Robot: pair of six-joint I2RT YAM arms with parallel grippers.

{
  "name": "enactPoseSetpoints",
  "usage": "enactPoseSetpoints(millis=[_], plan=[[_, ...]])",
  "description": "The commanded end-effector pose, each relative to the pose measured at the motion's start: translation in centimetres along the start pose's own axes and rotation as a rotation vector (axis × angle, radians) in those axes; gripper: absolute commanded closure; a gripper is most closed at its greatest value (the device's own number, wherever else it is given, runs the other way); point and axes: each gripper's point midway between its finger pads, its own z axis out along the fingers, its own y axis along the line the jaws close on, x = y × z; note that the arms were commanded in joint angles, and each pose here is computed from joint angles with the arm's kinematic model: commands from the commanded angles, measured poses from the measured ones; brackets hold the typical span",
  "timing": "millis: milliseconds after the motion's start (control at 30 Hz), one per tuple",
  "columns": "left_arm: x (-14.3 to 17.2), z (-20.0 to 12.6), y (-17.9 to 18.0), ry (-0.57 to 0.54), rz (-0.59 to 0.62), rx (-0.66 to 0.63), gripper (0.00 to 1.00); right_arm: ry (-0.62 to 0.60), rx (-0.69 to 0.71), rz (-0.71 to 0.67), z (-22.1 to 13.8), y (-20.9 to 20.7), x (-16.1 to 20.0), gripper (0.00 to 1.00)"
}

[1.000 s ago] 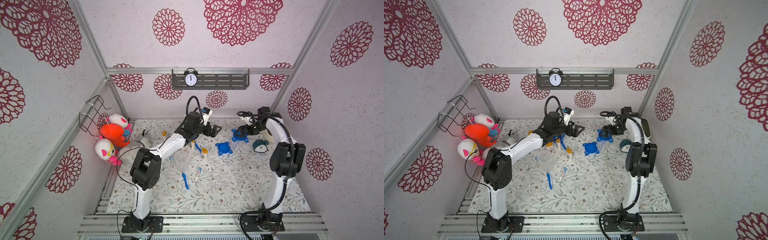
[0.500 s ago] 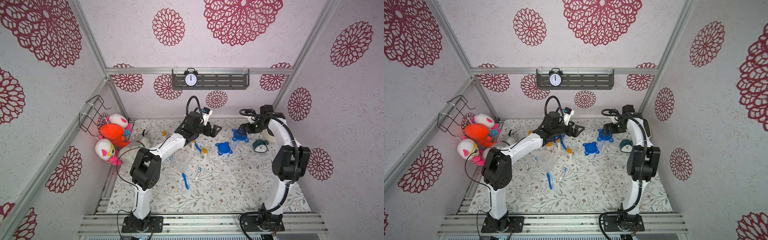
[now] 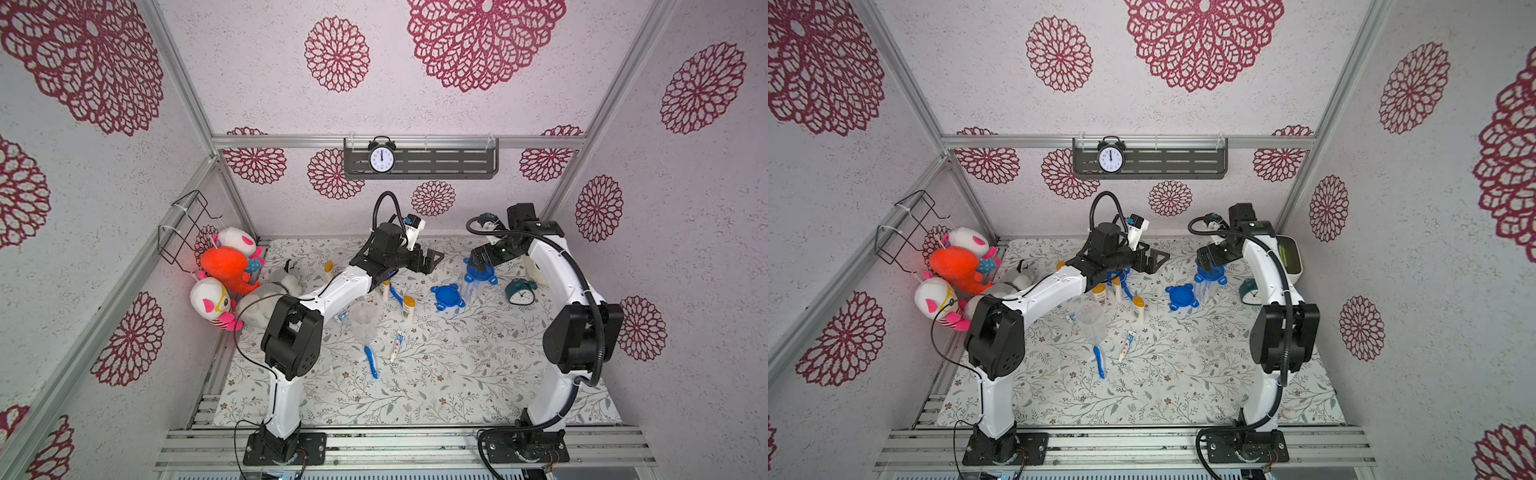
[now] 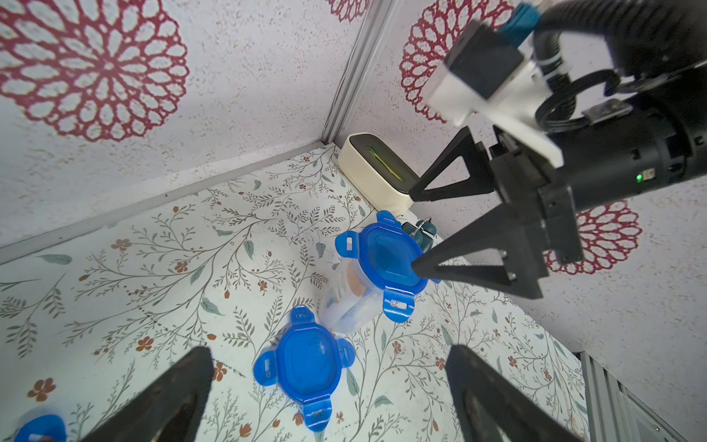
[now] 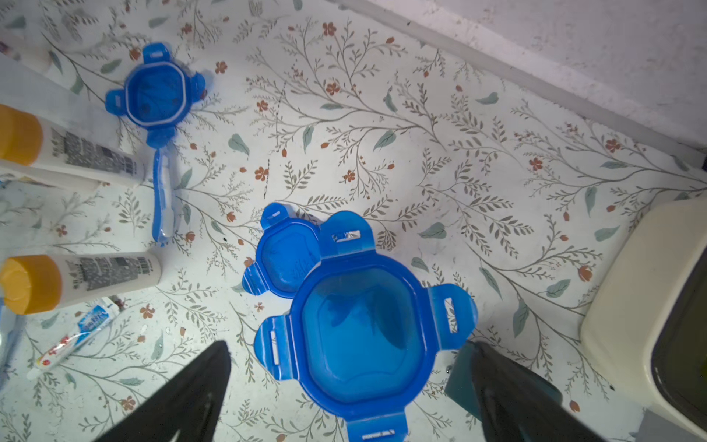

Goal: Pack away toiletry kits
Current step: Adjust the lid on the container.

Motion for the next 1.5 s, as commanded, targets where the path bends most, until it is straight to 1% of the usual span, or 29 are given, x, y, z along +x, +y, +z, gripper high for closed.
enactPoseSetpoints(millis=[0,267,533,767,1467], plan=[[0.0,0.3,0.1,0.006,-0.003,0.006,0.01,0.057,0.049,-0.025,-0.1,-1.1,0.6,0.01],[0.0,0.4,0.2,0.01,-0.001,0.006,0.01,0.082,0.049,-0.048,0.7,-1.4,0.3,0.01],[0.1,0.5,0.2,0.018,0.008,0.003,0.01,0.119,0.016,-0.048,1.6,-1.1,1.0,0.01],[0.2,0.5,0.4,0.019,0.006,0.001,0.01,0.141,0.019,-0.058,2.0,-1.2,1.5,0.01],[0.0,0.1,0.3,0.016,0.008,-0.004,0.01,0.257,-0.005,-0.056,3.9,-0.9,5.1,0.01]])
